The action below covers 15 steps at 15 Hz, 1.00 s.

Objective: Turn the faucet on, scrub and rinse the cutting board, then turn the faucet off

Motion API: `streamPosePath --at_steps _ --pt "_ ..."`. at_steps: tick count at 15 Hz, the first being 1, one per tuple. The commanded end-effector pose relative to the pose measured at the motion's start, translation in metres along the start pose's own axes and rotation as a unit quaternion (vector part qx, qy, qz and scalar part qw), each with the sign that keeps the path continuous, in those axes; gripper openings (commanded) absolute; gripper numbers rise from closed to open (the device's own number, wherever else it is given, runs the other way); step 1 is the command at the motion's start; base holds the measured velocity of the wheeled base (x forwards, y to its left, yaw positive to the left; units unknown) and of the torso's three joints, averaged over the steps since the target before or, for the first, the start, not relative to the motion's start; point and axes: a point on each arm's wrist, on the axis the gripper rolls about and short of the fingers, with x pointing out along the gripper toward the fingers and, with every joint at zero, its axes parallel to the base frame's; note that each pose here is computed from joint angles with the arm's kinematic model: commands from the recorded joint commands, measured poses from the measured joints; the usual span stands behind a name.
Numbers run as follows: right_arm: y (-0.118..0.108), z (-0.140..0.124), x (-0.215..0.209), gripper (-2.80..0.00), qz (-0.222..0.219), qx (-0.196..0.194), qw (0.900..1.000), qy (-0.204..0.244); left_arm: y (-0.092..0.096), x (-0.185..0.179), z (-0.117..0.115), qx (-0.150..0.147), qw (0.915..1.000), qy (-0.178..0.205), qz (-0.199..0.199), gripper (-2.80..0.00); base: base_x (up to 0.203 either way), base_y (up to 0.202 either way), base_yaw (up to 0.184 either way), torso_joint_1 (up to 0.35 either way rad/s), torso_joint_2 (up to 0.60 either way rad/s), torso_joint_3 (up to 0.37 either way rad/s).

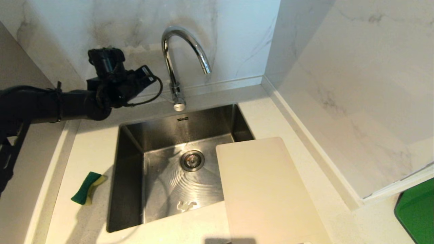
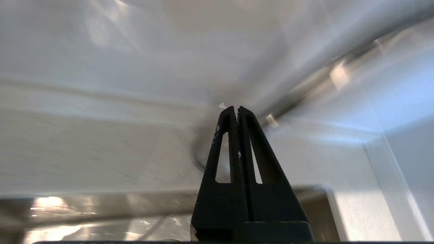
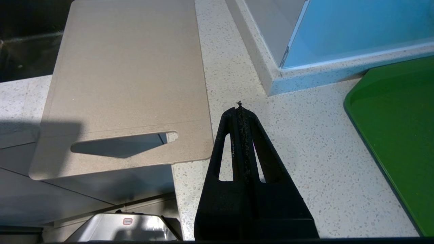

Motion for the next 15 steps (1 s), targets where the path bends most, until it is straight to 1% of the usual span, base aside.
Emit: streamPosePath --at_steps 1,2,4,6,8,11,12,15 --pt "0.0 0.0 0.0 -2.8 0.001 0.0 1.0 0.001 -0.014 -0.025 0.044 -0.01 0.9992 -0.035 -0.015 -2.8 0.0 0.0 0.0 0.0 0.0 0.0" --pt "0.0 0.0 0.0 -2.8 0.001 0.0 1.0 0.001 -0.013 -0.031 0.054 -0.011 0.999 -0.041 -0.013 -2.8 0.0 0.0 0.0 0.0 0.0 0.0" --pt "0.0 0.0 0.0 -2.8 0.001 0.0 1.0 0.001 -0.009 -0.039 0.068 -0.008 0.9991 -0.041 -0.001 -2.8 0.0 0.0 0.0 0.0 0.0 0.0" --pt "0.0 0.0 0.0 -2.8 0.001 0.0 1.0 0.001 -0.004 -0.05 0.082 -0.001 0.9994 -0.029 0.018 -2.8 0.0 0.0 0.0 0.0 0.0 0.0" --pt "0.0 0.0 0.0 -2.8 0.0 0.0 1.0 0.001 0.006 -0.061 0.095 0.01 0.9989 -0.015 0.043 -2.8 0.0 0.0 0.0 0.0 0.0 0.0" --pt "0.0 0.0 0.0 -2.8 0.001 0.0 1.0 0.001 0.035 -0.076 0.111 0.046 0.9951 -0.01 0.087 -2.8 0.0 0.0 0.0 0.0 0.0 0.0" --pt "0.0 0.0 0.0 -2.8 0.001 0.0 1.0 0.001 0.043 -0.081 0.115 0.052 0.9945 -0.008 0.091 -2.8 0.0 0.0 0.0 0.0 0.0 0.0" --pt "0.0 0.0 0.0 -2.8 0.001 0.0 1.0 0.001 0.078 -0.107 0.132 0.073 0.9922 0.013 0.1 -2.8 0.0 0.0 0.0 0.0 0.0 0.0"
